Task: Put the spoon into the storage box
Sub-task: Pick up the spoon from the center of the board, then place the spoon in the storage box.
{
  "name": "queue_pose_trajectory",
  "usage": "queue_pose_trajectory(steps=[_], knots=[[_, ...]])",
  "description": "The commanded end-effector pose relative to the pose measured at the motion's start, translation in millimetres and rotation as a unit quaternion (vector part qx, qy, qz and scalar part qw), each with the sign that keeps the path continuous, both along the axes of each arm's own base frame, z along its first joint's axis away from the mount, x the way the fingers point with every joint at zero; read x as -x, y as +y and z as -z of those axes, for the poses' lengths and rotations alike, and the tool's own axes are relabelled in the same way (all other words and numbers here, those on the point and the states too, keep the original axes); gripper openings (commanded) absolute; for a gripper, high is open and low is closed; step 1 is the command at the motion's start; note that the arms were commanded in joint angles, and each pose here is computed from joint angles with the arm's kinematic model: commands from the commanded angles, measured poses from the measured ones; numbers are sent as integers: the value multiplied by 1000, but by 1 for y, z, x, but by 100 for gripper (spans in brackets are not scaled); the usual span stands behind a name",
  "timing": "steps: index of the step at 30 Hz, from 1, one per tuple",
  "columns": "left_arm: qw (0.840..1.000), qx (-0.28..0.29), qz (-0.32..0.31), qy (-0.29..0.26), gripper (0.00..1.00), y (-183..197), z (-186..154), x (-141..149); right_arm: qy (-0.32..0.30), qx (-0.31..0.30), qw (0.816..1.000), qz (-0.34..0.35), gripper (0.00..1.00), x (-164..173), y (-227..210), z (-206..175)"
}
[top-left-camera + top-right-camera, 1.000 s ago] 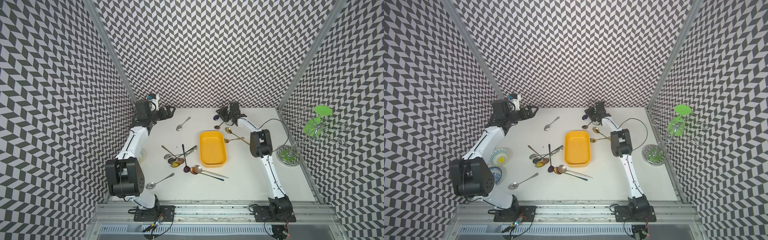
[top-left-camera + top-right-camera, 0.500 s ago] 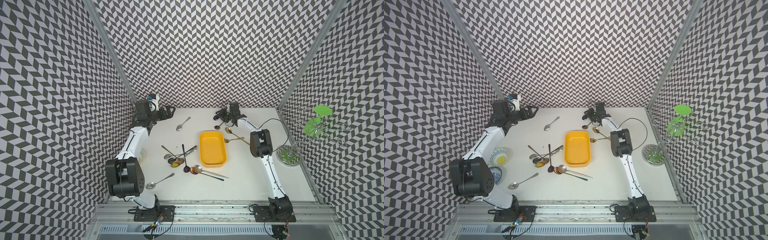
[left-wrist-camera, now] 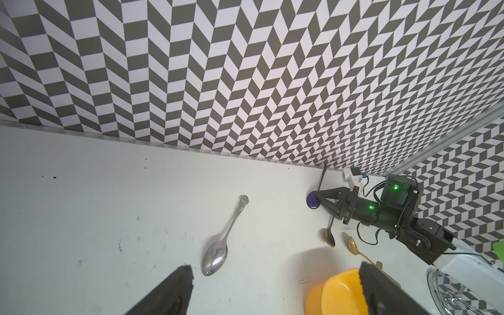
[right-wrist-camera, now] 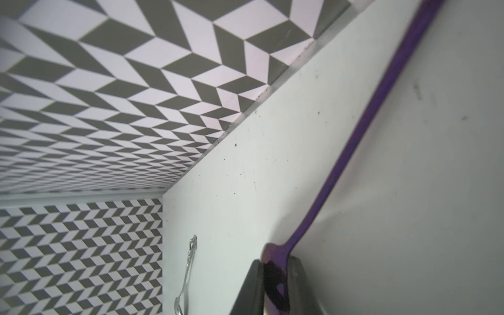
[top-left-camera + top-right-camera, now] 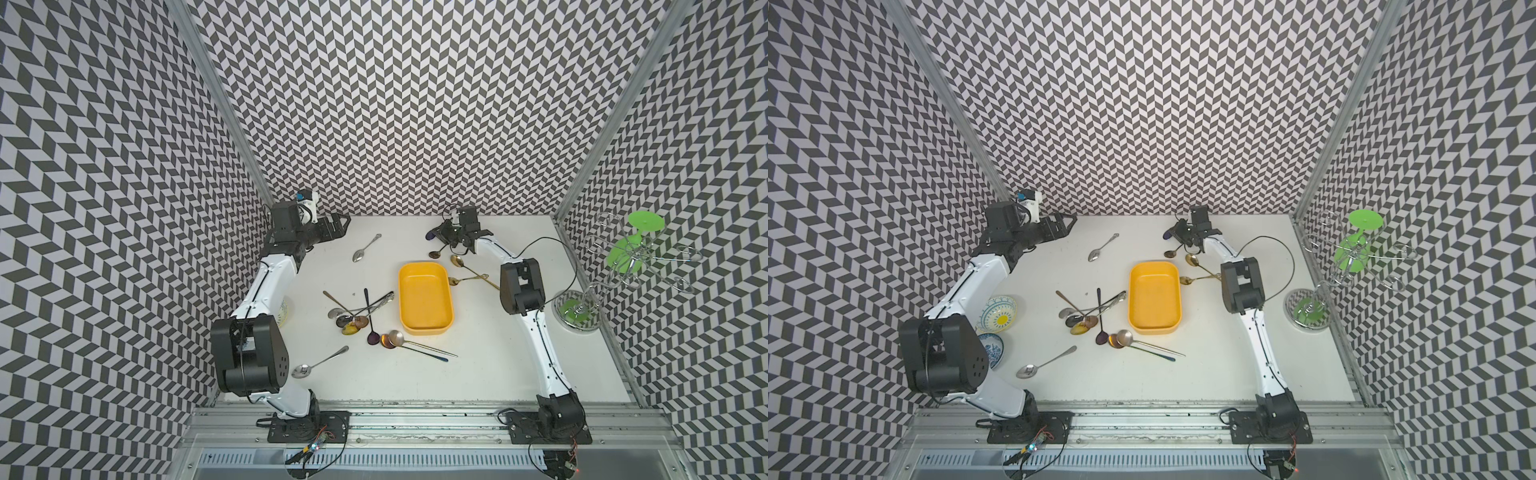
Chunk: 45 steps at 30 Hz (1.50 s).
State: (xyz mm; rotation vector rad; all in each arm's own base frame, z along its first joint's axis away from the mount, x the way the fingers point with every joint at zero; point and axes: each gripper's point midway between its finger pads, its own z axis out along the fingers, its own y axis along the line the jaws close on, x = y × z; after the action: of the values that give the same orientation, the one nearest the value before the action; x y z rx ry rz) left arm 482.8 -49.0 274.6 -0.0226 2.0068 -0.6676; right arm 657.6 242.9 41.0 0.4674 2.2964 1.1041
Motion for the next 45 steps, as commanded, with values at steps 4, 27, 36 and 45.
queue_pose_trajectory(steps=[4, 27, 36, 45], knots=[[999, -4, -7, -39, 99, 5, -27, 9, 54, 21, 998, -16, 1, 25, 0, 36], [991, -109, 7, -74, 99, 7, -25, 86, -63, 56, 984, -154, 0, 170, 0, -150], [991, -113, 0, -64, 99, 10, 1, 96, -54, 84, 968, -232, 0, 269, 20, -148], [991, -120, -2, -62, 99, 14, 14, 93, -37, 87, 944, -315, 0, 355, 55, -128]])
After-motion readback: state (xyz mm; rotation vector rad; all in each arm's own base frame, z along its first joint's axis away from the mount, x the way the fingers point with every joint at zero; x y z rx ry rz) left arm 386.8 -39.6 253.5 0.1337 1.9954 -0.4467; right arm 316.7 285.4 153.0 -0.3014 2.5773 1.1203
